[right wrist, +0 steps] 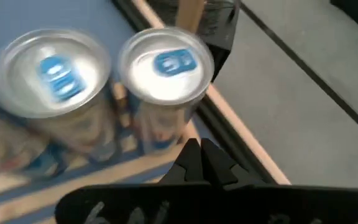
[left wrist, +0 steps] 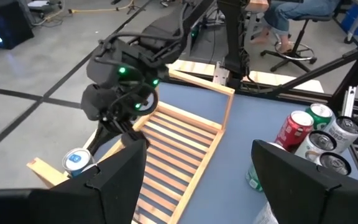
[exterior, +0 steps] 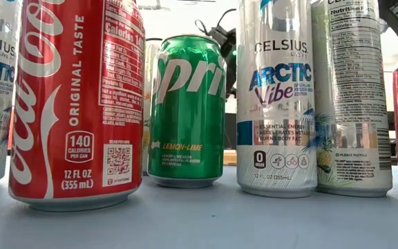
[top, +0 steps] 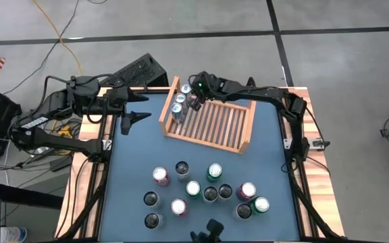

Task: Place canned beverage on shelf
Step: Adjust the blue soda cans on the shelf

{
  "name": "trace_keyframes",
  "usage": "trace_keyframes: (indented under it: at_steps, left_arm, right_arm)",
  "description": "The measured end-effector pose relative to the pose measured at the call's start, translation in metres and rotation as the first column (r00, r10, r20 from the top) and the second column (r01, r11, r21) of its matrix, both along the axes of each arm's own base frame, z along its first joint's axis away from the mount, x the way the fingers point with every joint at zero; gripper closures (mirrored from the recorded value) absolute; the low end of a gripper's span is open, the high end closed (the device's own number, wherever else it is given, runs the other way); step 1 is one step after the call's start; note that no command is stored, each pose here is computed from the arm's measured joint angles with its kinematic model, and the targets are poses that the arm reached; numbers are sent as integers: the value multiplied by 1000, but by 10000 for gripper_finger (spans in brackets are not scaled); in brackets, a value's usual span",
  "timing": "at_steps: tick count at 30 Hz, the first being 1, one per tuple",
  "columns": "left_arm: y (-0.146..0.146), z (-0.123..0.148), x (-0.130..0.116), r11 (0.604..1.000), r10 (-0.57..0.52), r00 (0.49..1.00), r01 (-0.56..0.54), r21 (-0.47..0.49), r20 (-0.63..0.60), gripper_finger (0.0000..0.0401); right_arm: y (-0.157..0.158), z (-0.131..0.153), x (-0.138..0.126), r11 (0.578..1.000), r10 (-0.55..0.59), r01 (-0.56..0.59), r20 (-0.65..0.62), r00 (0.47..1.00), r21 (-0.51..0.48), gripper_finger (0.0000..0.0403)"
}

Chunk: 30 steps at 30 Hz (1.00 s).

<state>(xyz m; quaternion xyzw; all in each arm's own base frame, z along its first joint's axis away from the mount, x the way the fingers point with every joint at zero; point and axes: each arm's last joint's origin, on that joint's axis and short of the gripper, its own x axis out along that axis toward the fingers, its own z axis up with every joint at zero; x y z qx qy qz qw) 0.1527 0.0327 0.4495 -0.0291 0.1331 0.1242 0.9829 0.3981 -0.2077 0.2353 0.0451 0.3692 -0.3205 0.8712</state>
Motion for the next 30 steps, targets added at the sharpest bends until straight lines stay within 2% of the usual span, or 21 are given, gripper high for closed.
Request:
trace_keyframes:
  at_steps: [7,17,26,30]
  left_arm:
    - [1,0,0,1000,21,1000,-21,3,0,122]
    - [1,0,0,999,32,999,-32,7,-2,122]
    - [1,0,0,999,42,999,-41,28,-7,122]
    - [1,0,0,999,42,999,-42,28,-7,122]
  right_arm:
    - [-10,-12,2,999,8,-10,35,999,49,403]
    - [-14,-20,10,997,57,-62,87,995,49,403]
    - [-5,-26,16,992,109,-113,65,992,62,403]
    - [-4,-25,15,993,89,-94,68,994,74,403]
